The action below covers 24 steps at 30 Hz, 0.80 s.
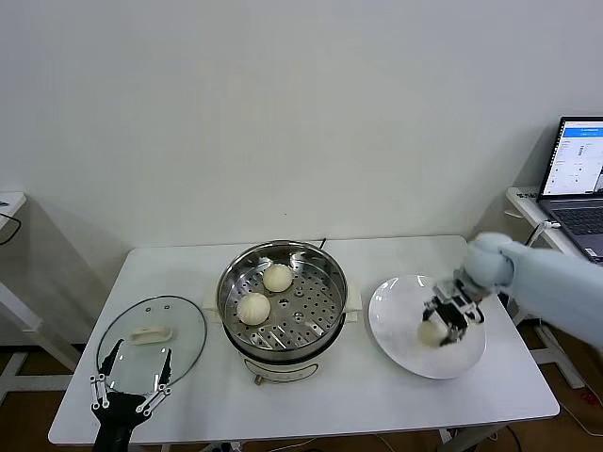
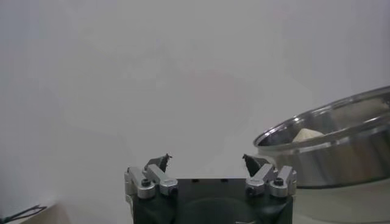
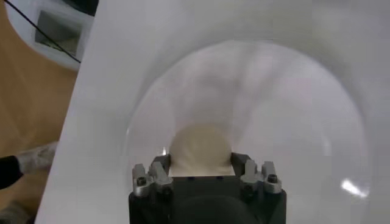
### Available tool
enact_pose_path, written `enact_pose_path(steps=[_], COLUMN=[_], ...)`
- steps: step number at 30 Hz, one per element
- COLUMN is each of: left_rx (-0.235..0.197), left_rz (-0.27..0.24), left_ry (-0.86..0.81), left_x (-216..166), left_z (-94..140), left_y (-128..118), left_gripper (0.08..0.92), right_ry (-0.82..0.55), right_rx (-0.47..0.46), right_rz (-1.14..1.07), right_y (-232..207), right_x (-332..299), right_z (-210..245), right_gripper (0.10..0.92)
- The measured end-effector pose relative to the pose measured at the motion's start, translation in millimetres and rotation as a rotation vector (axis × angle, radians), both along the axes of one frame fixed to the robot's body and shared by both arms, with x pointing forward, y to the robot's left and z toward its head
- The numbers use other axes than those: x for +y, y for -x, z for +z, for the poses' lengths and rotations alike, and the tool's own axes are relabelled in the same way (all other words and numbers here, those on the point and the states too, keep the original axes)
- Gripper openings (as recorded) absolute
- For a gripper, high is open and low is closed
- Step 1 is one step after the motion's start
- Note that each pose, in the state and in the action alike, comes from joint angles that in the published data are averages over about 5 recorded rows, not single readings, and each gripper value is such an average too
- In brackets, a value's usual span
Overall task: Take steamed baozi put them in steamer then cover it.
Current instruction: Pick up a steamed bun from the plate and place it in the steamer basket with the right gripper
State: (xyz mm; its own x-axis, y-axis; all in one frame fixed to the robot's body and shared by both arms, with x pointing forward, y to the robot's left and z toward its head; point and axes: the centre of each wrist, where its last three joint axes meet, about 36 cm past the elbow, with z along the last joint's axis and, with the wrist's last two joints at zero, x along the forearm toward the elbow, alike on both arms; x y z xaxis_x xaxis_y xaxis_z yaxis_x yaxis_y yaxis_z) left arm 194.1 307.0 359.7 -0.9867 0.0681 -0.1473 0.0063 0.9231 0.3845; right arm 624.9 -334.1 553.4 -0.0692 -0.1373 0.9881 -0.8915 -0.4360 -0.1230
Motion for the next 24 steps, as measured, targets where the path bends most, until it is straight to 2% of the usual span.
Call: enact_pose_path(steps=[8, 12, 18, 24], left_rx=[-0.002, -0.004, -0.007, -0.011], left_rz=[-0.008, -0.010, -0.009, -0.009], left_ry=[-0.001, -0.003, -0.003, 0.000], left_x=[-3, -5, -5, -6], left_z=[3, 6, 8, 9], left_y=[1, 2, 3, 4], left_gripper=[0.823, 0.823, 0.823, 0.823], right_ry=[-0.062, -0.060, -0.031, 0.011], right_rx=[-0.141, -0.184, -0.201, -0.196], right_rz=[0.304, 0.493, 0.767, 1.007], right_y=[-25, -21, 2, 25], right_x=[88, 143, 215, 261], right_z=[112, 146, 160, 145], right_gripper=[0.716, 0.711, 0.701, 0.701])
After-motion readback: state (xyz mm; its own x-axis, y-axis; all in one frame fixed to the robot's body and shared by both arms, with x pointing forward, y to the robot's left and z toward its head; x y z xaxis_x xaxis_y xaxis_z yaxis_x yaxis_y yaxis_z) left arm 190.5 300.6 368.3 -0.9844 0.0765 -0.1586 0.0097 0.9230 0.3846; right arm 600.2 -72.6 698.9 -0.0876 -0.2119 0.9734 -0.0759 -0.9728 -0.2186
